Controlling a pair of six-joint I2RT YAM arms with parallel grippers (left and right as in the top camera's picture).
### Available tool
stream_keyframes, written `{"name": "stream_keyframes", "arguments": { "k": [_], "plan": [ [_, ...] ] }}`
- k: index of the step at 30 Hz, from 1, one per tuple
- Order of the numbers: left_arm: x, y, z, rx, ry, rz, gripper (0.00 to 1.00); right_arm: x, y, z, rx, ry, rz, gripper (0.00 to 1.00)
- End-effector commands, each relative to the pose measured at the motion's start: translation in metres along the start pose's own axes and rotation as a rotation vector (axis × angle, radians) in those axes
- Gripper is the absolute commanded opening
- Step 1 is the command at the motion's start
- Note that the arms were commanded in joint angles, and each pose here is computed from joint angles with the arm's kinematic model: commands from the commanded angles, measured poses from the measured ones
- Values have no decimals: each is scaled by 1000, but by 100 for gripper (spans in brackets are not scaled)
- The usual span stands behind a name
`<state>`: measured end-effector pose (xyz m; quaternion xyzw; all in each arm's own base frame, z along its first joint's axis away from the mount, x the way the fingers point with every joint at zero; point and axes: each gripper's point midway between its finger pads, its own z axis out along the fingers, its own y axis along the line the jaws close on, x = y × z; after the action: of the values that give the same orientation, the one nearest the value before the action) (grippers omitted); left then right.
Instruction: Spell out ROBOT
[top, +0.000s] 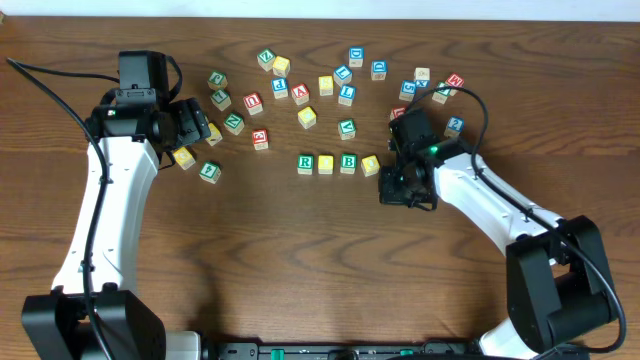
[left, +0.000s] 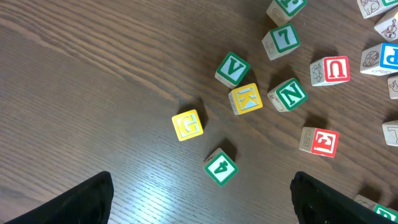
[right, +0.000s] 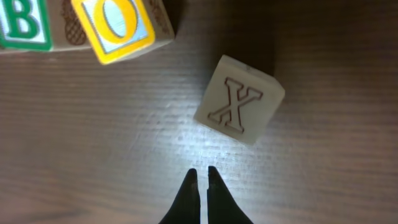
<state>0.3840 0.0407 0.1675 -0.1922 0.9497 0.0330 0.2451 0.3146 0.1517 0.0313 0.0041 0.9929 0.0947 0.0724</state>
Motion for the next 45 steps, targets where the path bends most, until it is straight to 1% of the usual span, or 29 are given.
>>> {"name": "stream_keyframes", "arguments": {
  "k": [1,10,20,23,25,29,37,45],
  "plan": [
    [-1,4,-1,-14,-4,5,90,-1,-10,10,33,-27,-6,1],
    [-1,4,-1,-14,-4,5,90,-6,-27,22,112,-66,-3,1],
    [-1,4,-1,-14,-4,5,90,-21,-33,23,109,-116,20,1],
    [-1,4,-1,-14,-4,5,90,-24,-32,21,86,-111,23,1],
    [-1,4,-1,-15,-1,6,90,-26,-22,16,39,-105,-6,1],
    [1,5,-1,-18,7,7,90,-34,-14,3,9,-130,-19,1],
    [1,5,-1,-18,7,7,90,-45,-9,-14,-41,-161,-4,1],
    [1,5,-1,-18,7,7,90,-55,-17,-26,-55,-200,23,1]
  ]
}}
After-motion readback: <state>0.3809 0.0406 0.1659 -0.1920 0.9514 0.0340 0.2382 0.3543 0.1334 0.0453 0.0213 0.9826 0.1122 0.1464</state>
